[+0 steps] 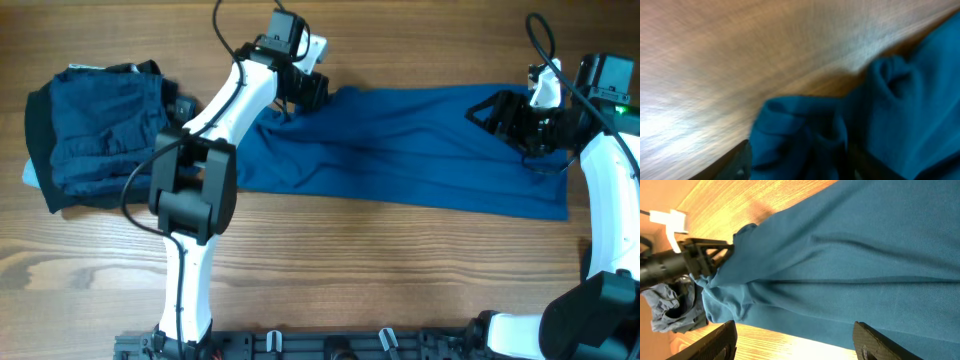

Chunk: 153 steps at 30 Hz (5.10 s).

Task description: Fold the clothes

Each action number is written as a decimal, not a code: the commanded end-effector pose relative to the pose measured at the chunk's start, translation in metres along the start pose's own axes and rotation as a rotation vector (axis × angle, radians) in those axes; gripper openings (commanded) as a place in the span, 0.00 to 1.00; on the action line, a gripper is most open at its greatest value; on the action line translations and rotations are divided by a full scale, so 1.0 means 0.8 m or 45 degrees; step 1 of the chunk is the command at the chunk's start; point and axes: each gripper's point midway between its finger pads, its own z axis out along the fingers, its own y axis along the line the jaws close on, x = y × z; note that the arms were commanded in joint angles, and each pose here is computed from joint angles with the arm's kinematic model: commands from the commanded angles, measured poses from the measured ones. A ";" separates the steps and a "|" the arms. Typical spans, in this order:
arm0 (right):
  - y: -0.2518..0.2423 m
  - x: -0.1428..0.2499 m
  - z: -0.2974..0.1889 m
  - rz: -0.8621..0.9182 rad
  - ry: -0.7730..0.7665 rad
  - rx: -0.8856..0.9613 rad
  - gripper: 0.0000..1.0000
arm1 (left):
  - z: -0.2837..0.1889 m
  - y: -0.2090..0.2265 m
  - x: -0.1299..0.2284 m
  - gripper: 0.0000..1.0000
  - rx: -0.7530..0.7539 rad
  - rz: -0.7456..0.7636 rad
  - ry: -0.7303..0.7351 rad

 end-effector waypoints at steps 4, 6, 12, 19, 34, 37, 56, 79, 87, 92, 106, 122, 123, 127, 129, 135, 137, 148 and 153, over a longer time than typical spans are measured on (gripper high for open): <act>-0.002 -0.005 0.002 -0.003 -0.003 0.015 0.75 | 0.012 -0.019 0.009 0.09 0.104 0.026 0.029; -0.002 -0.004 0.002 -0.002 -0.002 0.015 0.75 | -0.001 -0.018 -0.010 0.04 0.093 0.041 -0.033; -0.002 -0.004 0.002 -0.001 0.001 0.016 0.75 | -0.057 0.004 -0.073 0.04 -0.111 0.086 -0.215; -0.002 -0.004 0.002 -0.002 0.001 0.016 0.74 | -0.103 -0.005 -0.127 0.04 -0.126 0.120 -0.372; -0.002 -0.008 0.002 -0.013 -0.017 0.018 0.75 | -0.095 -0.052 0.004 0.79 -0.100 0.051 0.193; -0.001 -0.011 0.002 -0.020 -0.028 0.016 0.75 | -0.097 -0.020 -0.016 1.00 -0.322 0.086 0.118; -0.001 -0.010 0.002 -0.014 -0.026 0.016 0.75 | 0.014 0.039 -0.011 0.66 0.138 -0.140 0.073; -0.002 -0.006 0.002 -0.006 -0.007 0.019 0.75 | -0.152 0.027 -0.152 0.04 0.041 0.033 -0.463; -0.002 -0.006 0.002 -0.006 -0.007 0.019 0.75 | -0.159 0.020 -0.120 0.04 0.049 -0.014 -0.334; -0.004 -0.025 0.001 -0.086 -0.083 0.036 0.75 | -0.162 0.013 -0.085 0.04 0.062 -0.062 -0.192; -0.183 -0.192 0.040 0.113 -0.422 0.414 0.73 | -0.166 0.010 -0.072 0.04 0.067 -0.081 -0.141; -0.303 -0.221 0.122 0.246 -0.322 0.527 0.84 | -0.165 0.010 -0.067 0.04 0.069 -0.093 -0.122; -0.305 -0.220 0.124 0.253 -0.318 0.527 0.82 | -0.165 0.010 -0.066 0.04 0.070 -0.094 -0.119; -0.309 -0.220 0.134 0.246 -0.319 0.525 0.72 | -0.165 0.009 -0.062 0.04 0.070 -0.099 -0.102; -0.312 -0.219 0.136 0.247 -0.319 0.539 0.64 | -0.165 0.009 -0.062 0.04 0.071 -0.099 -0.101; -0.308 -0.216 0.125 0.271 -0.307 0.493 0.10 | -0.165 0.009 -0.058 0.04 0.072 -0.104 -0.086; -0.304 -0.220 0.109 0.284 -0.323 0.466 0.04 | -0.165 0.009 -0.058 0.04 0.072 -0.105 -0.085; -0.250 -0.213 -0.030 0.346 -0.392 0.381 0.04 | -0.196 0.015 -0.010 0.04 -0.042 -0.158 0.089; -0.252 -0.164 -0.055 0.476 -0.261 0.492 0.04 | -0.209 0.006 0.047 0.04 -0.041 -0.223 0.322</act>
